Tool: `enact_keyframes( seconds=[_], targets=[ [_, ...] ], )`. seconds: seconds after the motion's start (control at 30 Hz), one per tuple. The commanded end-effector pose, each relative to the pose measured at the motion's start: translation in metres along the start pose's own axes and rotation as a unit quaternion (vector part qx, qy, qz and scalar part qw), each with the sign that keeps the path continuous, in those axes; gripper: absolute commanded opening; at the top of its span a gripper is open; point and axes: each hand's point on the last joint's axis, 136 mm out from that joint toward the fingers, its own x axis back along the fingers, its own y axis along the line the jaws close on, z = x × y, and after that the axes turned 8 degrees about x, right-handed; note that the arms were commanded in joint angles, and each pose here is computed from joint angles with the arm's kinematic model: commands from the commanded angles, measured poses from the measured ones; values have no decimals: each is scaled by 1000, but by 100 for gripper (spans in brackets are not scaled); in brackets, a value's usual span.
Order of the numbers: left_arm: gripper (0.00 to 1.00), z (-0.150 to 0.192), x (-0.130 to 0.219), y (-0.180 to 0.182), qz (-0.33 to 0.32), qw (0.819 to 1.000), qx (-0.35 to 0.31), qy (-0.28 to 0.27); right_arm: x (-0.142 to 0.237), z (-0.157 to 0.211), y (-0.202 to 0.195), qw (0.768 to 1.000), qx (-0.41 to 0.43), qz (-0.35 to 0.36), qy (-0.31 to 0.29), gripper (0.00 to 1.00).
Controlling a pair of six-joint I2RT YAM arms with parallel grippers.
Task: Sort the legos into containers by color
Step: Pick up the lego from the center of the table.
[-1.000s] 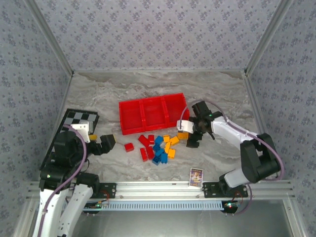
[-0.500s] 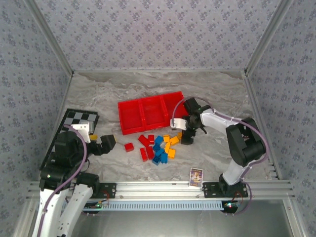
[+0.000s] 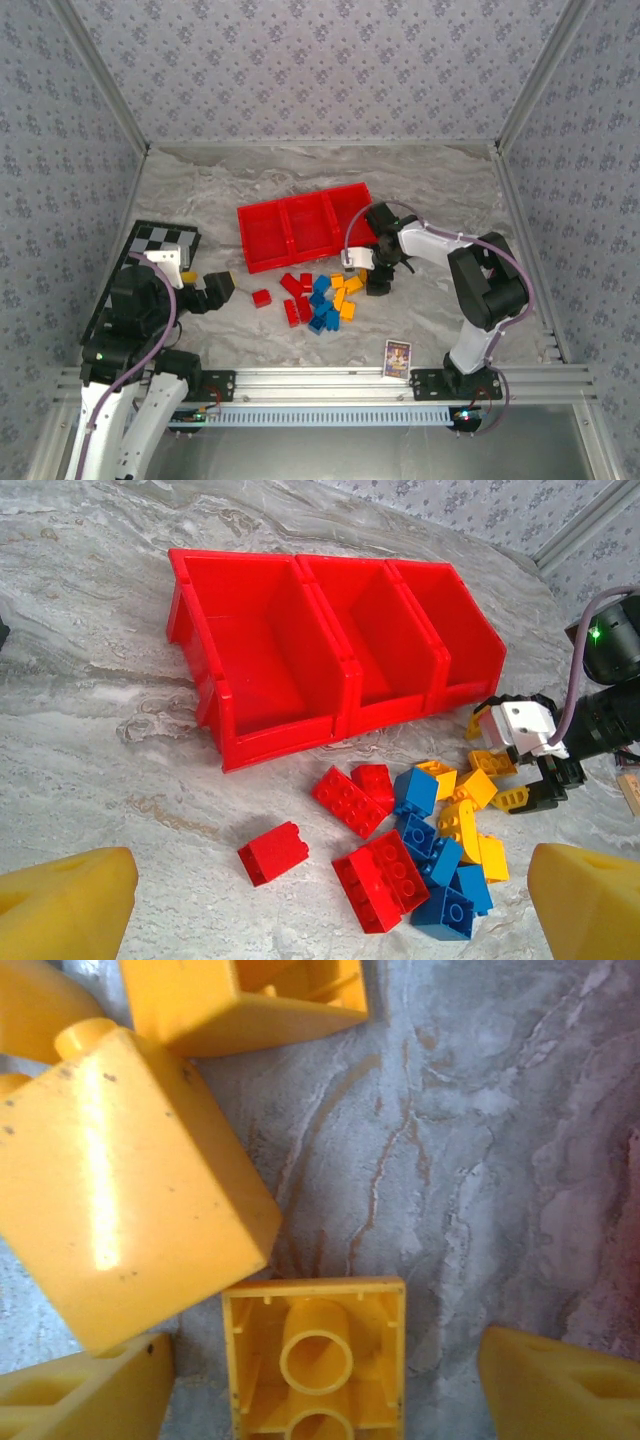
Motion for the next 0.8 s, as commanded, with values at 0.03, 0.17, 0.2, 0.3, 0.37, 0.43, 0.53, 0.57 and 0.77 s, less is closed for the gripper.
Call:
enact_keyframes(
  seconds=[0.03, 0.17, 0.2, 0.3, 0.37, 0.43, 0.53, 0.57, 0.77],
  targets=[
    [100, -5, 2, -3, 5, 1000, -12, -14, -4, 9, 12, 999, 22, -15, 21, 74],
    [100, -5, 2, -2, 5, 1000, -12, -14, -2, 9, 15, 999, 25, -14, 20, 60],
    [100, -5, 1, -3, 6, 1000, -12, -14, -1, 9, 15, 999, 26, -13, 20, 57],
    [100, -5, 2, -3, 7, 1000, -13, -15, 3, 9, 15, 999, 27, -7, 19, 48],
    [100, -5, 2, -3, 7, 1000, -13, -15, 5, 8, 16, 1000, 26, -4, 17, 44],
    [100, -4, 2, -4, 8, 1000, -14, -14, 9, 8, 16, 1000, 27, 2, 16, 41],
    [100, -3, 2, -6, 14, 1000, -18, -12, 17, 7, 25, 999, 28, -9, 13, 40],
    [100, -3, 2, -7, 17, 1000, -19, -13, 21, 6, 26, 1000, 26, -8, 11, 40],
    [100, -2, 2, -9, 26, 999, -22, -11, 50, -2, 27, 999, -5, 25, -23, 33]
  ],
)
